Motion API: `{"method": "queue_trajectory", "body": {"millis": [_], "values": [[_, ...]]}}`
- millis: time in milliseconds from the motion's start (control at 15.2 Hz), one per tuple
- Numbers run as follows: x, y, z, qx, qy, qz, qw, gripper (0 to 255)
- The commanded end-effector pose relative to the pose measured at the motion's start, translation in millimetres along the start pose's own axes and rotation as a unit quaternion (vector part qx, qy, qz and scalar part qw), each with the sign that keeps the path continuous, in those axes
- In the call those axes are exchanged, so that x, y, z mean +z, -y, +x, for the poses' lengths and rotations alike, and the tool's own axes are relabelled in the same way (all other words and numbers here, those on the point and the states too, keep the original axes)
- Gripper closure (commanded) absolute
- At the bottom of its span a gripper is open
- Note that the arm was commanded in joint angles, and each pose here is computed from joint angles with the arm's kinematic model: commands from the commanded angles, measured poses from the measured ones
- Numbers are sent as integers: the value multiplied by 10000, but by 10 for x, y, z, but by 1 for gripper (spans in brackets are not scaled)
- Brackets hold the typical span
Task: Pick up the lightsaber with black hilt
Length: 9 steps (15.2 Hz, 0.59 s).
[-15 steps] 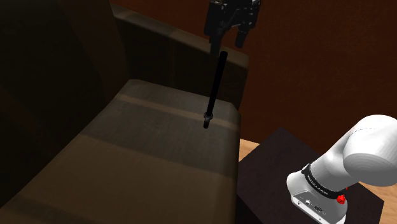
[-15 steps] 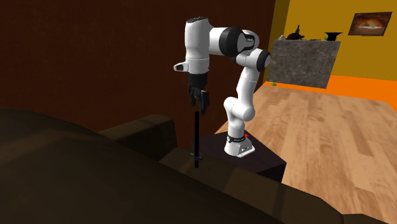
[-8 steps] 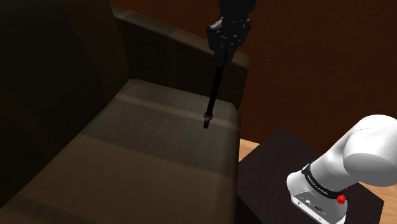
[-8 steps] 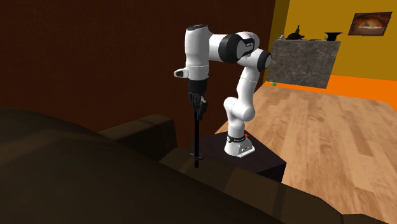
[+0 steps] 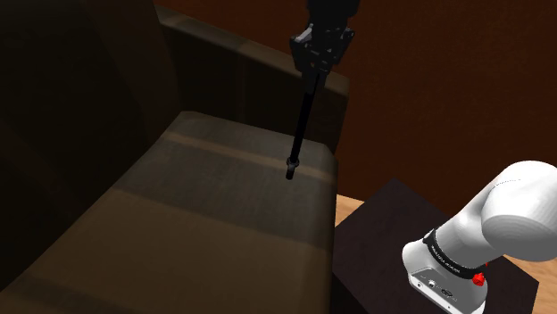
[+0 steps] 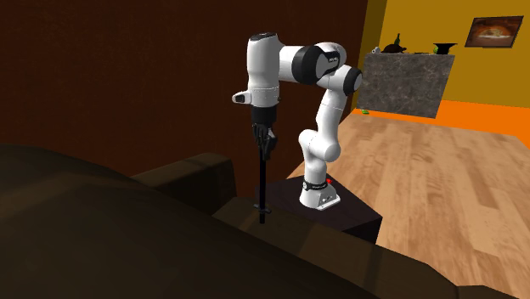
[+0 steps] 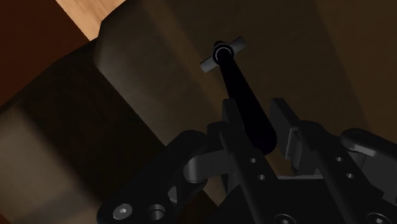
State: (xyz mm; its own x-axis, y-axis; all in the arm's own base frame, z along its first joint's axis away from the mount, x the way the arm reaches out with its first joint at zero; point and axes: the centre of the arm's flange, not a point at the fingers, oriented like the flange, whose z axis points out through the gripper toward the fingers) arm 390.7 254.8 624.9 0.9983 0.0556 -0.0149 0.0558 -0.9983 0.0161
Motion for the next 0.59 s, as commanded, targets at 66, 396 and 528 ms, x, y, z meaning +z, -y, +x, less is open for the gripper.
{"method": "queue_trajectory", "body": {"millis": [66, 396, 528], "values": [[-102, -6, 1, 1, 5, -3, 10000, 255], [-366, -10, -2, 1, 5, -3, 10000, 255], [-472, -11, -4, 1, 5, -3, 10000, 255]]}}
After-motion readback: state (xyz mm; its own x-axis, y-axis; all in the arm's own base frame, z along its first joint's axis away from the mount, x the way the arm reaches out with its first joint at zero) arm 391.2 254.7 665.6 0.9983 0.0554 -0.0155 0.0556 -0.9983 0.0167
